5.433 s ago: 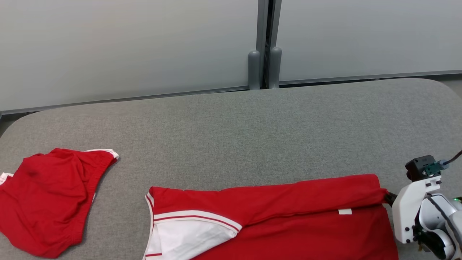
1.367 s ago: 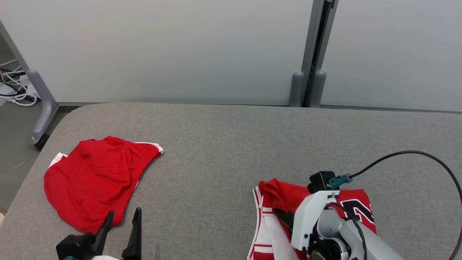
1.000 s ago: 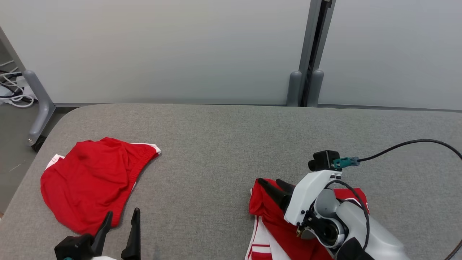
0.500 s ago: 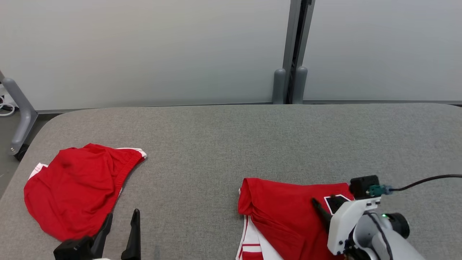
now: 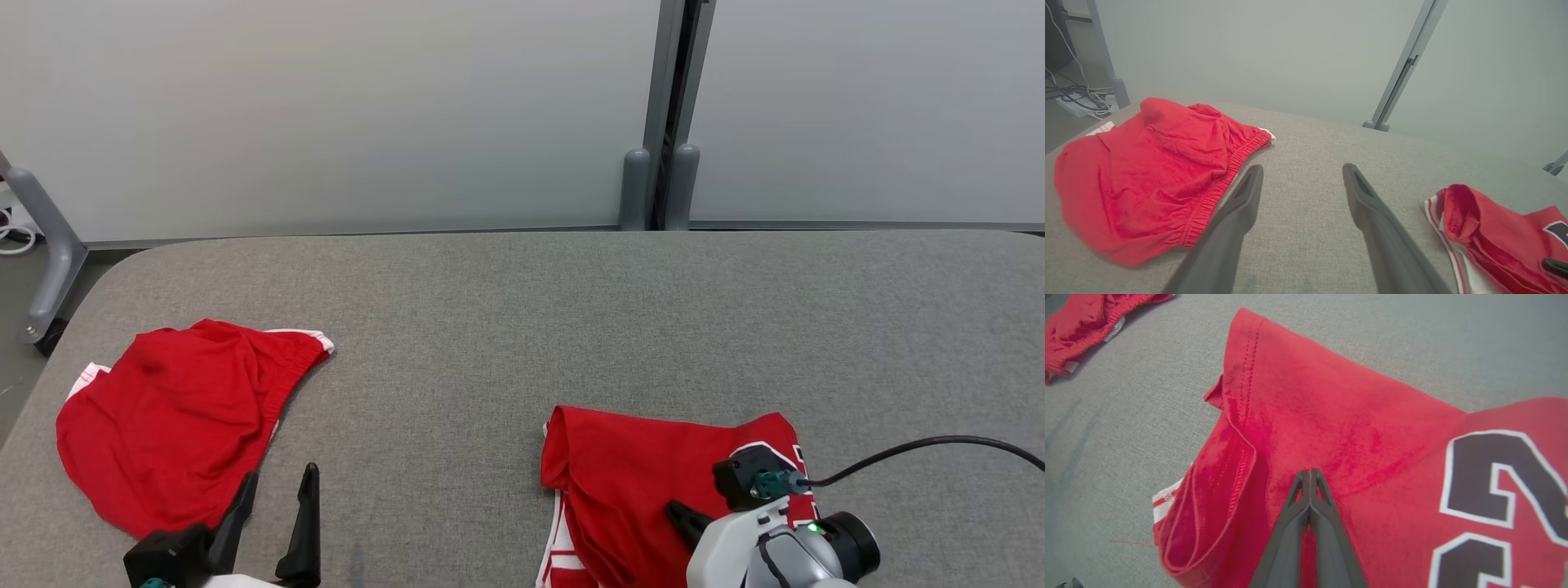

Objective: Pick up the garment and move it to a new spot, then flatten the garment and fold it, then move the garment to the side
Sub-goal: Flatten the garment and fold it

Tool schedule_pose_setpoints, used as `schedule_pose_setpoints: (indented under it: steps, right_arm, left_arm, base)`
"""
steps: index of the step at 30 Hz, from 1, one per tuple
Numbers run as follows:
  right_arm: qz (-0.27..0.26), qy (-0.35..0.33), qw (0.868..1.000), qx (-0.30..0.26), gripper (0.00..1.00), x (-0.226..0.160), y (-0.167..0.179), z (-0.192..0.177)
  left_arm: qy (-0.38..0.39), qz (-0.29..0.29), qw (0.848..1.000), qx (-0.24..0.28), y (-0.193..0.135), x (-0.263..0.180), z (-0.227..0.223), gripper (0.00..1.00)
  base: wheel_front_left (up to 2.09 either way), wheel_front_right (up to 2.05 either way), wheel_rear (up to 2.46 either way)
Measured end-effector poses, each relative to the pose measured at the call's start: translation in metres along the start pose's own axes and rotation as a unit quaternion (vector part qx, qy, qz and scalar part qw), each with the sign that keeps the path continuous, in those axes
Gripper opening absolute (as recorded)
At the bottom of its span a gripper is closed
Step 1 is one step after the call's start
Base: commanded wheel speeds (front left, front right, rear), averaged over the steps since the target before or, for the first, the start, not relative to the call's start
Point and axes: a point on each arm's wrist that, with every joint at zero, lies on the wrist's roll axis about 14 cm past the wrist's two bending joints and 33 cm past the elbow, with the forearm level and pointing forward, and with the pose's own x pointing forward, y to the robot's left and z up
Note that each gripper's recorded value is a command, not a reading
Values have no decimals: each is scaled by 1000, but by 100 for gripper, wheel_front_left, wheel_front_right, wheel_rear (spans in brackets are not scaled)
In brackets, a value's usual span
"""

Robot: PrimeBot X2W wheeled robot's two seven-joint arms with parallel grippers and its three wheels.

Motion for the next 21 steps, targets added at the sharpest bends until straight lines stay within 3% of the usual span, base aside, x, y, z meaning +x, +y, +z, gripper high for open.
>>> schedule_pose_setpoints:
  steps: [3, 8, 13, 16, 17, 18, 19, 21]
  right_arm:
    - [-6, 9, 1000, -11, 0, -4, 0, 0]
    - [25, 64, 997, -31, 0, -7, 27, -25]
    - [93, 60, 993, -45, 0, -9, 74, -23]
    - [149, 30, 988, -14, 0, -13, 104, -8]
    - [162, 10, 987, 6, 5, -14, 109, 3]
    - [169, -17, 985, 26, 82, -16, 110, 16]
    - [167, -41, 984, 43, 100, -17, 105, 27]
    - [141, -84, 984, 64, 100, -18, 86, 45]
  left_arm:
    - [-1, 2, 1000, -2, 2, -1, 0, 100]
    - [-1, 6, 1000, -3, 4, -3, 0, 100]
    - [0, 6, 1000, -5, 4, -2, 0, 100]
    - [-3, 5, 1000, -5, 4, -2, 1, 100]
    - [-5, 5, 1000, -5, 4, -1, 1, 100]
    - [-10, 5, 1000, -5, 5, -1, 3, 100]
    - [-13, 6, 1000, -5, 5, -2, 4, 100]
    - [-28, 7, 1000, -8, 5, -2, 10, 100]
  base:
    - [0, 0, 0]
    - [0, 0, 0]
    - [0, 0, 0]
    - [0, 0, 0]
    - [0, 0, 0]
    - [0, 0, 0]
    - [0, 0, 0]
    - [0, 0, 0]
